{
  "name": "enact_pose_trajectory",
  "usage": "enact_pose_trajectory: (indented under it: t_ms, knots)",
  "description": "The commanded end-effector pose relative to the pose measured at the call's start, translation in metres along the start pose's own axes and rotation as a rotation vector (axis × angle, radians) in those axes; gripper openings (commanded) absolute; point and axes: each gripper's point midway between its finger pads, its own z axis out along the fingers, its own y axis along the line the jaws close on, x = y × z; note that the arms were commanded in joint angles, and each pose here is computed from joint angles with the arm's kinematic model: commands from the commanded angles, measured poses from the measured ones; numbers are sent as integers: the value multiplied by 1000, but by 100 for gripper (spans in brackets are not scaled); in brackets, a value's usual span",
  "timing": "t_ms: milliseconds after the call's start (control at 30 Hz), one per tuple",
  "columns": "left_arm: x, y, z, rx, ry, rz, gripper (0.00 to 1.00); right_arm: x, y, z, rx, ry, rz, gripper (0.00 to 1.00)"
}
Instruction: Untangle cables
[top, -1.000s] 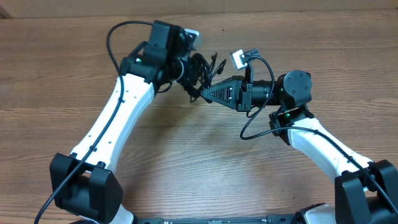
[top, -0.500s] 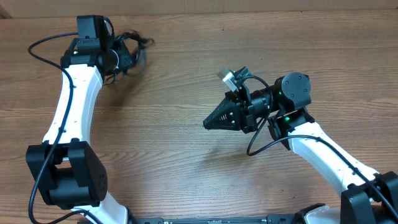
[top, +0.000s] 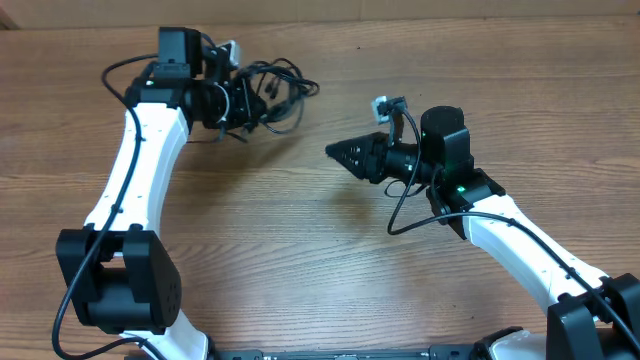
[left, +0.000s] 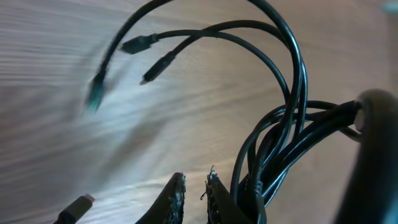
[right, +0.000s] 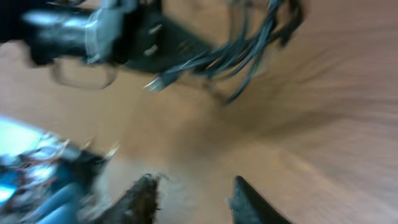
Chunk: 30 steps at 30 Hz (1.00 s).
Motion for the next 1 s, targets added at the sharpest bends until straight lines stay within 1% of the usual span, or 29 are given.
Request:
enact_pose_trajectory:
  t_ms: [0,33,167,300,467,667,833,967]
  knots:
    - [13,-43,-2,182,56,40,4,-23,-30,-5,194,-111,-85,42]
    - [17,-49,-1,201,73,29,4,-25,-39,-8,245,-126,-84,44]
    - [30,-65,4,226,124,-14,4,-30,-61,-15,377,-166,-67,43]
    - [43,-80,10,239,163,7,4,-33,-59,-15,366,-178,-77,43]
    - [54,-95,15,249,201,-4,4,-33,-49,-9,344,-182,-97,43]
    - [64,-101,17,250,235,-4,4,-48,-63,-19,449,-265,-99,42]
    - [73,-123,12,364,274,25,4,-62,-65,-24,482,-329,-116,42]
    - [80,-143,2,488,315,36,4,-69,-82,-38,600,-384,-107,41]
